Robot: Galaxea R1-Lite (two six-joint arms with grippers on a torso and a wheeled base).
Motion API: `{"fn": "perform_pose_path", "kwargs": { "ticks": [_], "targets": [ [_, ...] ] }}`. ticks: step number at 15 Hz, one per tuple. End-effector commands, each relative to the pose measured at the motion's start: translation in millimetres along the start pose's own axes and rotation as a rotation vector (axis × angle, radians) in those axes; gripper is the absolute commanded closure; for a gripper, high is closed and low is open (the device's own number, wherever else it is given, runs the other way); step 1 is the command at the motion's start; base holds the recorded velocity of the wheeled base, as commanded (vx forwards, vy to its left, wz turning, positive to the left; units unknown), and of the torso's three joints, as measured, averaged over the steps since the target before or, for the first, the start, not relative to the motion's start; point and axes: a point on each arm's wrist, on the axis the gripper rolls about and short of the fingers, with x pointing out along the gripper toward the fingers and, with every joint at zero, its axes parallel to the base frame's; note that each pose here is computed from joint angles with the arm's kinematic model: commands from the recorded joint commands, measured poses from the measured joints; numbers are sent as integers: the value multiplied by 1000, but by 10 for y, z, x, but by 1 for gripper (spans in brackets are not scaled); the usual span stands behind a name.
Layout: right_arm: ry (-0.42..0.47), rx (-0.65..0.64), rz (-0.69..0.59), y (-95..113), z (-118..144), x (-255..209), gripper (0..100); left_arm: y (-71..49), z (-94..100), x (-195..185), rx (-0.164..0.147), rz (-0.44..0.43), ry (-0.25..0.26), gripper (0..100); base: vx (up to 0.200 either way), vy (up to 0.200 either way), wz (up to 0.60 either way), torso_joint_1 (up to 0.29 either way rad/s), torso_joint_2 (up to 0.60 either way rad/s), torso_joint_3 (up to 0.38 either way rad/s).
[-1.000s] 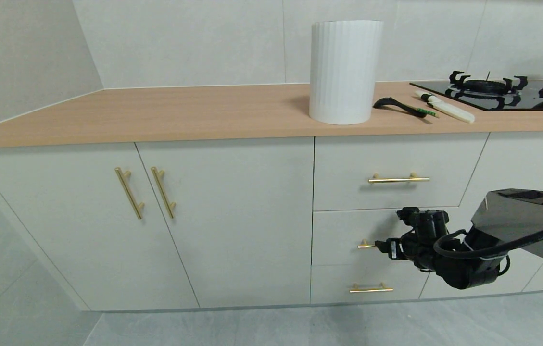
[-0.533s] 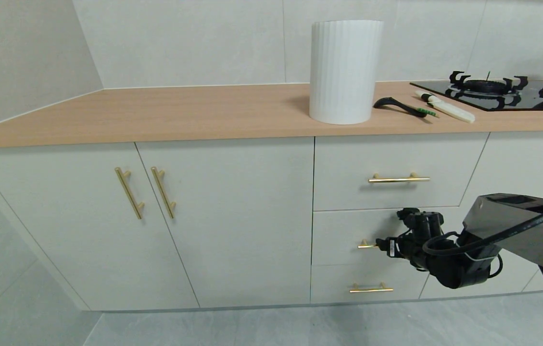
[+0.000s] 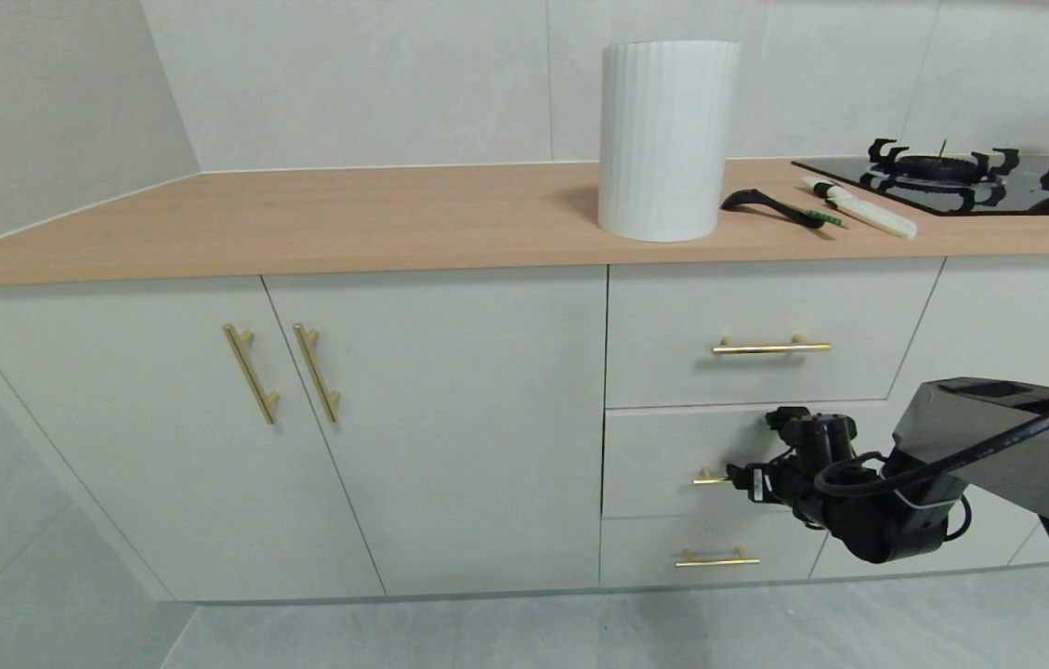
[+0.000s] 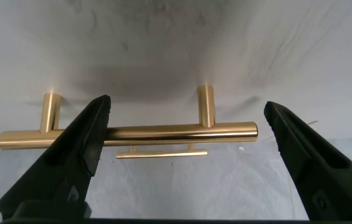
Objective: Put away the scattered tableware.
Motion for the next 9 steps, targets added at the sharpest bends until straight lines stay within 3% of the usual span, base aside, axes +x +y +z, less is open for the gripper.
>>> {"fn": "perform_pose_path", "kwargs": {
  "ticks": [1, 5, 9],
  "targets": [
    [4, -2, -1, -1, -3, -5, 0, 0, 1, 1, -1, 0, 1, 0, 0, 0, 0, 0, 0, 0],
    [8, -4, 4, -7, 30, -78, 0, 0, 1, 1, -1, 0, 1, 0, 0, 0, 0, 0, 0, 0],
    [93, -39, 53, -44, 170, -453, 0, 0, 1, 1, -1, 0, 1, 0, 0, 0, 0, 0, 0, 0]
  ]
}}
